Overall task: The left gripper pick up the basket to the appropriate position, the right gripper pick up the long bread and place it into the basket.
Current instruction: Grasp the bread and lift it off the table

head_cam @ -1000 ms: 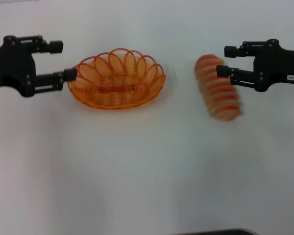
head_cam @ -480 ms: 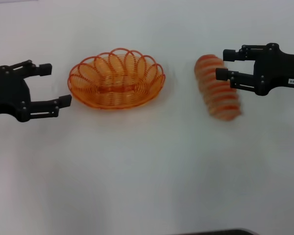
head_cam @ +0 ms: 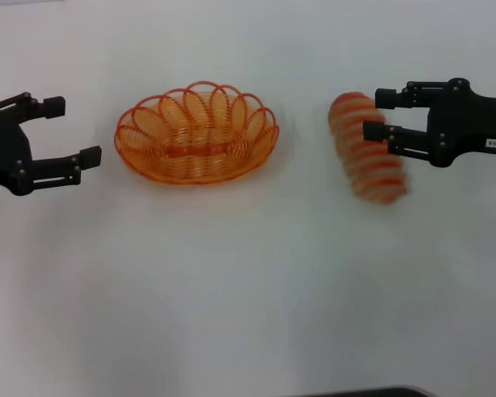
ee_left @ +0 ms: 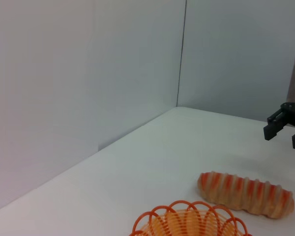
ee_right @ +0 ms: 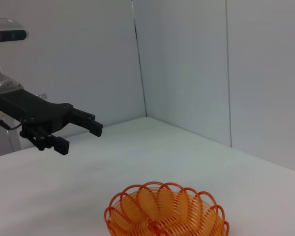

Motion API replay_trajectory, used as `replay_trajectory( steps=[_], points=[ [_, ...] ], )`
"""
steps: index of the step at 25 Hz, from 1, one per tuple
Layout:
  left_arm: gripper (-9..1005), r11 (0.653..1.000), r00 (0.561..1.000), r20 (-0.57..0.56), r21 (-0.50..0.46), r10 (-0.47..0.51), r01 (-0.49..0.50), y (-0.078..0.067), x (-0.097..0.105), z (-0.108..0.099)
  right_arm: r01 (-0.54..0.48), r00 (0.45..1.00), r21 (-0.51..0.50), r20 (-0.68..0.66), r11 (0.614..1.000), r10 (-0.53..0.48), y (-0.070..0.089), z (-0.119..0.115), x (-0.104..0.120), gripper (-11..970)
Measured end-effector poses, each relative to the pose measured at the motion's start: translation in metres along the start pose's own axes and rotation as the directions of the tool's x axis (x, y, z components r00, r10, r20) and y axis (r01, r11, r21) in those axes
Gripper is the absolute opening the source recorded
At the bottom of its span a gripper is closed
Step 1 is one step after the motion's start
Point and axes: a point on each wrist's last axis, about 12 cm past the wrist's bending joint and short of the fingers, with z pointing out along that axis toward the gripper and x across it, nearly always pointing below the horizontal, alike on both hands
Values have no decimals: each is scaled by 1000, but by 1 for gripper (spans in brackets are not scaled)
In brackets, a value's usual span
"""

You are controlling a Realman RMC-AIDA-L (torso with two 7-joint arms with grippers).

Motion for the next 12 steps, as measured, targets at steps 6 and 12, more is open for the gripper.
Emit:
replay_trajectory(
  steps=[6, 12],
  points=[
    [887, 1000, 1000, 1, -5, -6, 6, 1, 2, -4, 0, 1000, 3, -3, 1000, 0, 0, -2, 1, 530],
    [888, 1000, 1000, 12, -5, -15, 15, -1, 4, -8, 1, 1000, -1, -8, 1000, -1, -1, -2, 1, 530]
  ],
)
